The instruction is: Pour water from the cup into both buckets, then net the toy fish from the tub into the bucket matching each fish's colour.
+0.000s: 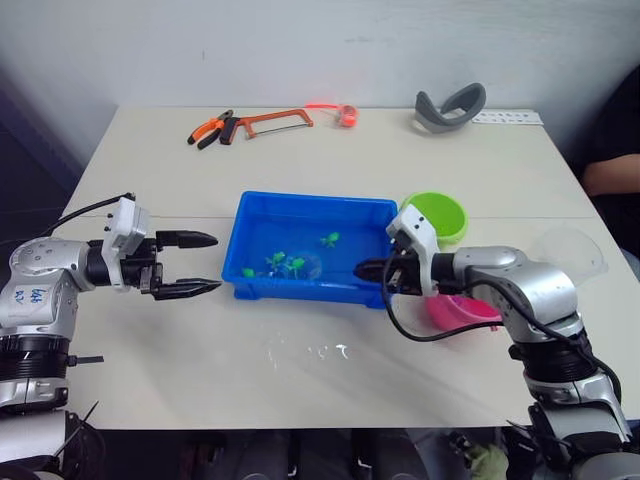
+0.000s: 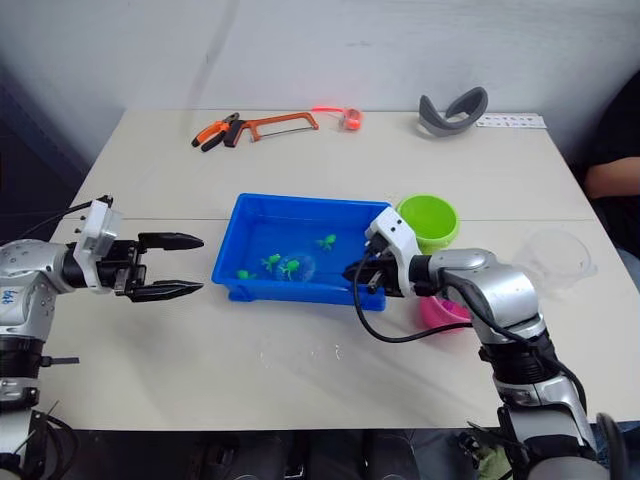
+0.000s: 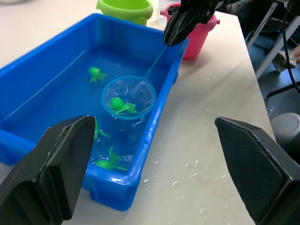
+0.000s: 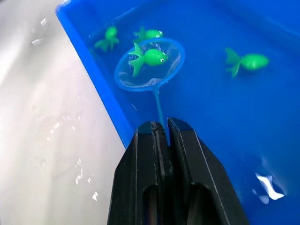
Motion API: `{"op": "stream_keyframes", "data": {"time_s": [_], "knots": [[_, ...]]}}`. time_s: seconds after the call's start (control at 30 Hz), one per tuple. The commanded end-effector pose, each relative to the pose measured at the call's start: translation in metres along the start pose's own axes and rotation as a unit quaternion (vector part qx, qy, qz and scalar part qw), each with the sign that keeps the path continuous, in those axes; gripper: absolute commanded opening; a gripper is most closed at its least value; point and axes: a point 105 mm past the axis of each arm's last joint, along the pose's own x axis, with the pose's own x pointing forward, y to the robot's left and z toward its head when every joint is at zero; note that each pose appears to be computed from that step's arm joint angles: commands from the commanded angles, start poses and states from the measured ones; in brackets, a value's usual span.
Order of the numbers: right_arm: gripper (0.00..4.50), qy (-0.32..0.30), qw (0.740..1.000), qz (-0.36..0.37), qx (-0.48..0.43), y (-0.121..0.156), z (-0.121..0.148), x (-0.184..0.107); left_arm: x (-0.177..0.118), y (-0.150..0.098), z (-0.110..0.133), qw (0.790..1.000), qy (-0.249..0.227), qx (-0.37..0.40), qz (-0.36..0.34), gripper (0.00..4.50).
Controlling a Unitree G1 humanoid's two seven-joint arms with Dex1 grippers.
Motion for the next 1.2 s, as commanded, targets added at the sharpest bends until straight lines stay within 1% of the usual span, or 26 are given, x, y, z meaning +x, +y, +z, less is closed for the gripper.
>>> {"op": "stream_keyframes", "data": {"time_s": [0.03,0.23,0.3,0.37,0.4,0.43,0.5,0.6,0.67,0.73,0.97,1.03,1.2], "knots": [[0.00,-0.041,0.999,0.009,-0.023,0.004,0.024,-0.018,0.001,0.006,0.016,0.999,-0.027,0.016,0.007,4.45],[0.00,-0.057,0.998,0.003,-0.038,0.009,0.033,-0.046,0.016,0.010,0.034,0.998,-0.069,-0.002,0.006,4.45],[0.00,-0.071,0.997,-0.006,-0.039,0.010,0.038,-0.058,0.023,0.013,0.040,0.996,-0.087,-0.025,0.012,4.45],[0.00,-0.081,0.996,-0.017,-0.035,0.011,0.041,-0.068,0.029,0.019,0.040,0.995,-0.081,-0.049,0.037,4.45],[0.00,-0.086,0.995,-0.024,-0.034,0.011,0.042,-0.074,0.032,0.022,0.038,0.995,-0.073,-0.049,0.054,4.45],[0.00,-0.090,0.995,-0.032,-0.034,0.011,0.043,-0.081,0.038,0.021,0.040,0.995,-0.078,-0.043,0.053,4.45],[0.00,-0.105,0.993,-0.051,-0.030,0.009,0.047,-0.096,0.048,0.017,0.046,0.994,-0.093,-0.028,0.047,4.45],[0.00,-0.117,0.990,-0.075,-0.022,0.005,0.049,-0.112,0.057,0.015,0.052,0.992,-0.115,-0.025,0.044,4.45],[0.00,-0.119,0.985,-0.120,-0.022,-0.006,0.049,-0.131,0.067,0.012,0.057,0.989,-0.136,-0.042,0.034,4.45],[0.00,-0.115,0.977,-0.179,-0.024,-0.024,0.047,-0.148,0.078,0.009,0.062,0.987,-0.152,-0.043,0.027,4.45],[0.00,-0.081,0.949,-0.302,-0.049,-0.069,0.034,-0.175,0.101,0.003,0.064,0.986,-0.160,-0.046,0.024,4.45],[0.00,-0.068,0.944,-0.318,-0.063,-0.075,0.029,-0.176,0.105,0.002,0.064,0.985,-0.161,-0.047,0.026,4.45],[0.00,-0.036,0.928,-0.340,-0.146,-0.081,0.021,-0.175,0.108,0.000,0.061,0.986,-0.161,-0.038,0.029,4.45]]}}
